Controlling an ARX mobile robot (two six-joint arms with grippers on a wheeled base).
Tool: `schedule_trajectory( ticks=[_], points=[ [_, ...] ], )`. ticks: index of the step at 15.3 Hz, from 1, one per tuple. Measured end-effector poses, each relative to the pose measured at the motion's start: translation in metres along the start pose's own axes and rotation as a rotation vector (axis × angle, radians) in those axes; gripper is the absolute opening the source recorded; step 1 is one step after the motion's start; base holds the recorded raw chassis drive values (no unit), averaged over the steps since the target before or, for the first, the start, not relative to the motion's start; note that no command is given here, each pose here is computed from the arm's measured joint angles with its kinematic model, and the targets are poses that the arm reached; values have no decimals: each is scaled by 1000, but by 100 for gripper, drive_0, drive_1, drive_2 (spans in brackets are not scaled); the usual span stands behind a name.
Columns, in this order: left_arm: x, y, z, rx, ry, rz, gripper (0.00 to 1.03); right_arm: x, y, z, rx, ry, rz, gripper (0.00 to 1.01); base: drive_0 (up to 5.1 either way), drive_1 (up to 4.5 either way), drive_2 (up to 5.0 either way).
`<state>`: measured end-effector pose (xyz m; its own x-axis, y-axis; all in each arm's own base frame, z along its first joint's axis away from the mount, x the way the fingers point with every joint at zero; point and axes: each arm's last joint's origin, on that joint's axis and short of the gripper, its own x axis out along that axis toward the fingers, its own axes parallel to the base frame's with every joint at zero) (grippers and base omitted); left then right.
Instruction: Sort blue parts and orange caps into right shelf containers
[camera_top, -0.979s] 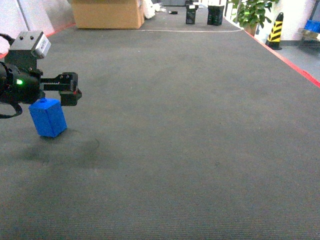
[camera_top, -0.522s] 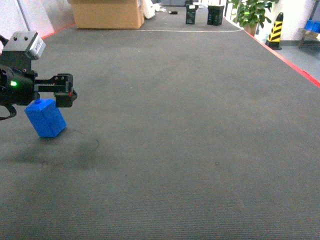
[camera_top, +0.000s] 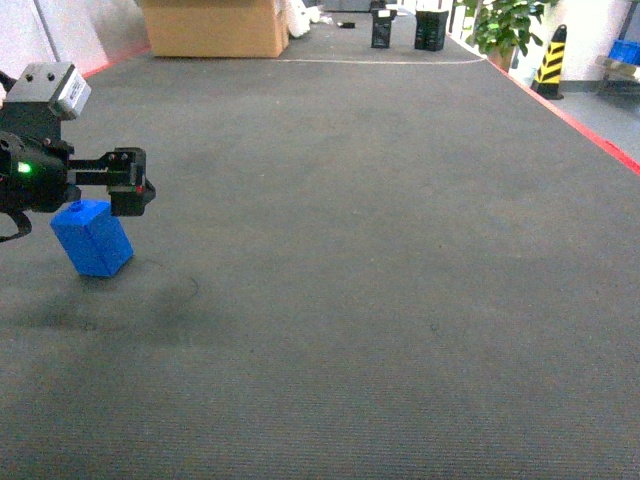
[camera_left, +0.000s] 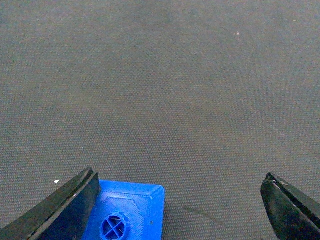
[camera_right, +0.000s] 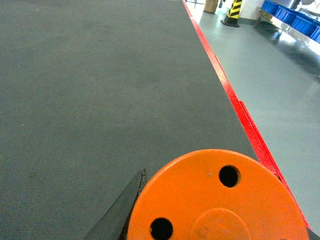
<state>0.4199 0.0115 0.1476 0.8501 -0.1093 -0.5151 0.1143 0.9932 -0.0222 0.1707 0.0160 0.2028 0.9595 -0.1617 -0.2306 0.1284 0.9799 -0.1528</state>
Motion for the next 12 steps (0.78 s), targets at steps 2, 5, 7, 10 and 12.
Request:
schedule_trajectory(
  ticks=[2, 5, 7, 10, 12],
  points=[
    [-2, 3, -1, 1, -5, 15, 98, 0, 0, 0, 0, 0, 0, 44, 0, 0, 0],
    [-2, 8, -8, 16, 12, 38, 98, 0, 0, 0, 0, 0, 0, 44, 0, 0, 0],
    [4, 11, -17, 30, 37, 56, 98, 0, 0, 0, 0, 0, 0, 44, 0, 0, 0],
    [5, 12, -37, 44, 119, 46, 75, 0, 0, 0, 0, 0, 0, 44, 0, 0, 0],
    [-6, 11, -29, 44, 69, 41, 47, 0, 0, 0, 0, 0, 0, 44, 0, 0, 0]
  ],
)
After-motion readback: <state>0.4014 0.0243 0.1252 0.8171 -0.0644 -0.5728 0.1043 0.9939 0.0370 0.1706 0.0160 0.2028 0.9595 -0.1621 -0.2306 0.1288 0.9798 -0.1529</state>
